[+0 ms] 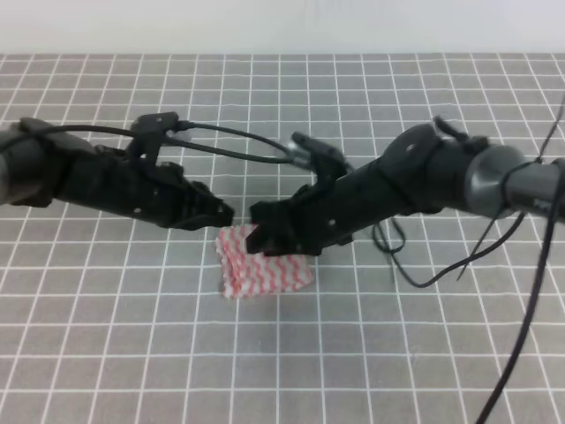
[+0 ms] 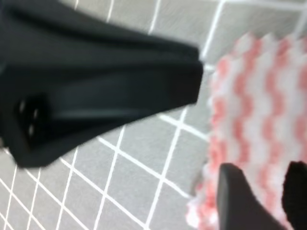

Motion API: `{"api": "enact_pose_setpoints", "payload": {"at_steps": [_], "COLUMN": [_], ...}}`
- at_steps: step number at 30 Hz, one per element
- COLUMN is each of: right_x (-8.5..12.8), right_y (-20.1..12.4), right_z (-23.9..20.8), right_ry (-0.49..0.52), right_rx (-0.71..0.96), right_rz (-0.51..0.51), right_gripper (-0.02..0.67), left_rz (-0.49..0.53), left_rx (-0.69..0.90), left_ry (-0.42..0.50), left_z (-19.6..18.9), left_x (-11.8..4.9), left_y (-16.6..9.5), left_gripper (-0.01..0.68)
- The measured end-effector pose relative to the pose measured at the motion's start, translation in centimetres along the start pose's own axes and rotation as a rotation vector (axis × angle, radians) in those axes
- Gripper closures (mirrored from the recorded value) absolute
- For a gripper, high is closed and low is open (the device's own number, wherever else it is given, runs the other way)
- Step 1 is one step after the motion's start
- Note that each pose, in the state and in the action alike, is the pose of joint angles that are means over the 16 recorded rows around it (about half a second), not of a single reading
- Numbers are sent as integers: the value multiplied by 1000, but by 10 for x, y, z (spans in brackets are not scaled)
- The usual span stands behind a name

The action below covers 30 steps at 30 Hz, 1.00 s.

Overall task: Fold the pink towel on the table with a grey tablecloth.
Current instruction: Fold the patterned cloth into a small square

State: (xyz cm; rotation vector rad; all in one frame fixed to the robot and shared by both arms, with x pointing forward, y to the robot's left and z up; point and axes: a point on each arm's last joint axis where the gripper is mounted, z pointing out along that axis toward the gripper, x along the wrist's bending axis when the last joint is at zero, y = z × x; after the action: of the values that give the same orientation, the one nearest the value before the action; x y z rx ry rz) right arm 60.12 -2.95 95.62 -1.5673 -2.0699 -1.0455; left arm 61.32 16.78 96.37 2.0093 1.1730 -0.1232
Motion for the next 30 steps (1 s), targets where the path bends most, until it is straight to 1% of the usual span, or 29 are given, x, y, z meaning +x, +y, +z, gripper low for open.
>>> {"api": "enact_pose_setpoints", "payload": {"at_steps": [4,7,10,13,17,22,26,30], "right_x": [-6,-11,-14,-17,-19,-21,-21,-21], "right_y": [3,5,5,5,4,2,1,0], "right_z": [-9,-15,-20,-23,-24,-24,-24,-25], "right_ry": [-14,-30,-51,-75,-97,-116,-123,-121], "right_rx": [13,27,43,59,77,92,102,115], "right_rz": [-15,-28,-45,-60,-68,-74,-79,-83], "right_gripper": [523,573,614,642,659,663,663,664], "left_rz": [27,47,66,82,93,101,109,117], "left_rx": [15,46,87,131,185,231,246,236], "left_ry": [-41,-51,-42,-20,28,96,138,165], "left_z": [8,15,20,23,25,24,22,17], "left_x": [-15,-24,-31,-34,-33,-27,-23,-24], "left_y": [0,-3,-6,-10,-14,-18,-19,-16], "left_gripper": [672,672,672,672,672,672,672,672]}}
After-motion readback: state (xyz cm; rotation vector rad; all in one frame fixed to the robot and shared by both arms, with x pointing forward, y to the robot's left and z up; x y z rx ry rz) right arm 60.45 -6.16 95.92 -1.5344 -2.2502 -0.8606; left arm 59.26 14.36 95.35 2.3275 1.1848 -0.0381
